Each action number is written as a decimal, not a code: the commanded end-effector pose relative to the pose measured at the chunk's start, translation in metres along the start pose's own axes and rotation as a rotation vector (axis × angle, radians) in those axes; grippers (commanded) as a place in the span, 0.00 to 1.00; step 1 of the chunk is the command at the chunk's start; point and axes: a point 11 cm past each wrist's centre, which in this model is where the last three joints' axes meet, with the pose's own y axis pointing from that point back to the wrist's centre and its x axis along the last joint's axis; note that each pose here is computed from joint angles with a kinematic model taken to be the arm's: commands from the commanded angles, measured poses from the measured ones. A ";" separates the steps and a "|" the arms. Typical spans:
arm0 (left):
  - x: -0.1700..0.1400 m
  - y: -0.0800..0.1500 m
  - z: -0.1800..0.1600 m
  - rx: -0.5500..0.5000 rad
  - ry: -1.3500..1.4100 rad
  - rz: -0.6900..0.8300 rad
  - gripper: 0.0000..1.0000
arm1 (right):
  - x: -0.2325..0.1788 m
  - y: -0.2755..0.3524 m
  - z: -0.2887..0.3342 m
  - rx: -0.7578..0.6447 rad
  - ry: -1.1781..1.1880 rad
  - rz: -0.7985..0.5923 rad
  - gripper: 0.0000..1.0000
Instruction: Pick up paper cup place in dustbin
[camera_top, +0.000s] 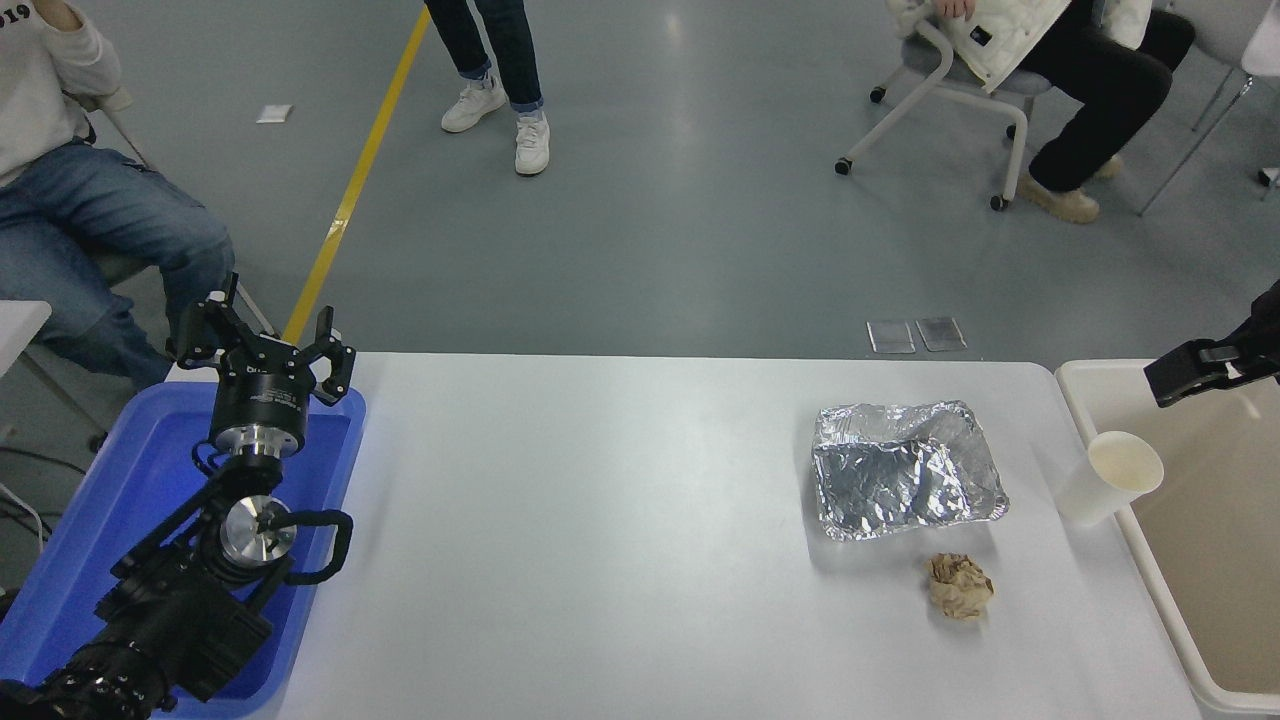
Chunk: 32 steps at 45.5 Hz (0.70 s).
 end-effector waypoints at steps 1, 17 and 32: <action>-0.001 0.000 0.000 0.000 0.000 -0.001 0.99 | -0.028 -0.055 0.018 -0.044 -0.052 0.067 1.00; -0.001 0.000 0.000 0.000 0.000 -0.001 0.99 | -0.051 -0.098 -0.006 0.015 -0.127 0.123 1.00; -0.001 0.000 0.000 0.000 0.000 -0.001 0.99 | -0.049 -0.114 -0.013 0.026 -0.212 0.169 1.00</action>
